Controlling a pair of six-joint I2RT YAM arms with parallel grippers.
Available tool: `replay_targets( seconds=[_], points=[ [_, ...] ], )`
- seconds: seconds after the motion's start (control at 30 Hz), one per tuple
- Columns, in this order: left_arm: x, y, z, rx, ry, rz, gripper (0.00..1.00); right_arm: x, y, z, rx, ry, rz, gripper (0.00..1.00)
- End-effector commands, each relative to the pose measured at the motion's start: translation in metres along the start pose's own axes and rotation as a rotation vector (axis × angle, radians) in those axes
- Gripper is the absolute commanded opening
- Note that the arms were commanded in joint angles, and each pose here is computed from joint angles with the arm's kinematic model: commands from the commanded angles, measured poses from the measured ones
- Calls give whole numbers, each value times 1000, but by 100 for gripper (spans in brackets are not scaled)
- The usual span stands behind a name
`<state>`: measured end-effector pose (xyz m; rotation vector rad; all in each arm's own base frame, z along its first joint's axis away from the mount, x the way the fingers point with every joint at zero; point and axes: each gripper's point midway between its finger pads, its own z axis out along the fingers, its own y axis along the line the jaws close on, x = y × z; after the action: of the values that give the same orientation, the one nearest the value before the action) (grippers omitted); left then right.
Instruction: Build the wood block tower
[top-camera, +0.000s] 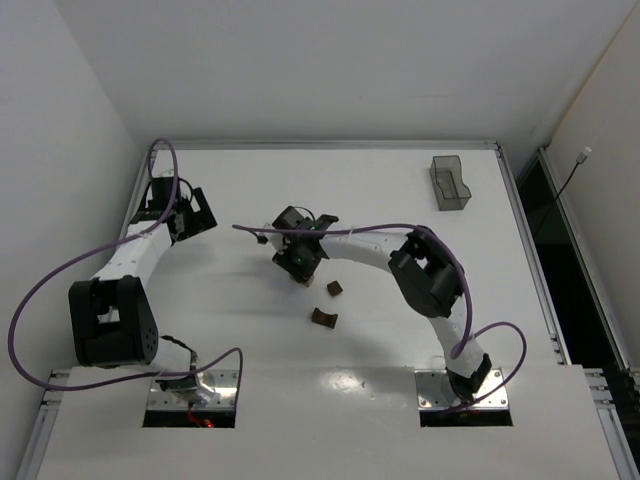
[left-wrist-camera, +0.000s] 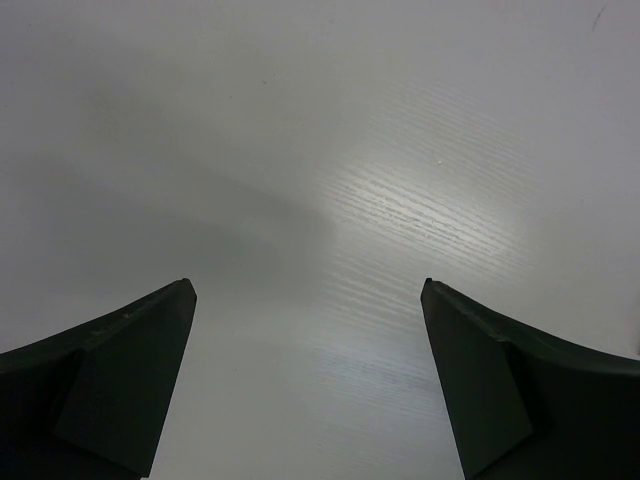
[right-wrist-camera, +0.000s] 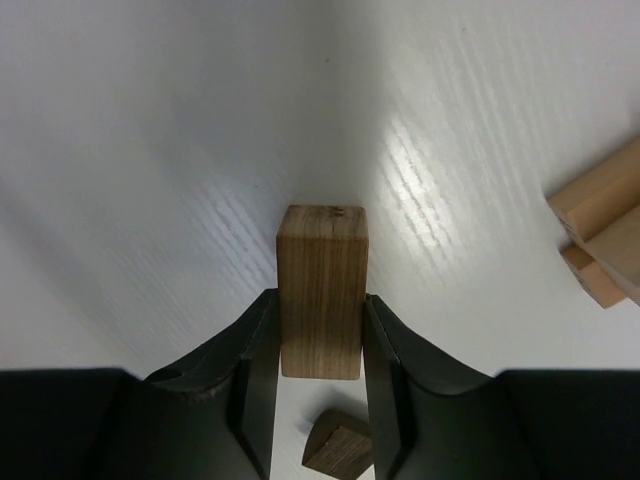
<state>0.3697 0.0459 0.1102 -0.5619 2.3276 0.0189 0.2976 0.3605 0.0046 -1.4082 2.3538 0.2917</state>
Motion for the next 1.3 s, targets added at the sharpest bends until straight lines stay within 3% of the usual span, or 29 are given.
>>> replay_targets(
  seconds=[0.0,0.17,0.3,0.43,0.97,1.27],
  points=[
    [-18,1,-6,-6,-58,-24,95,-51,-25,-45,125,-148,91,0],
    [-17,5,-11,-20,-85,-53,95,-89,-69,-112,357,-246,393,0],
    [-17,5,-11,-20,-85,-62,95,-105,-92,-129,343,-286,582,0],
    [-17,5,-11,-20,-85,-62,95,-109,-98,-144,357,-332,623,0],
    [-23,4,-7,-31,-82,-62,95,-85,-132,-88,277,-216,668,0],
    [-20,5,-5,-34,-73,-61,95,-79,-129,-67,226,-182,665,0]
  ],
)
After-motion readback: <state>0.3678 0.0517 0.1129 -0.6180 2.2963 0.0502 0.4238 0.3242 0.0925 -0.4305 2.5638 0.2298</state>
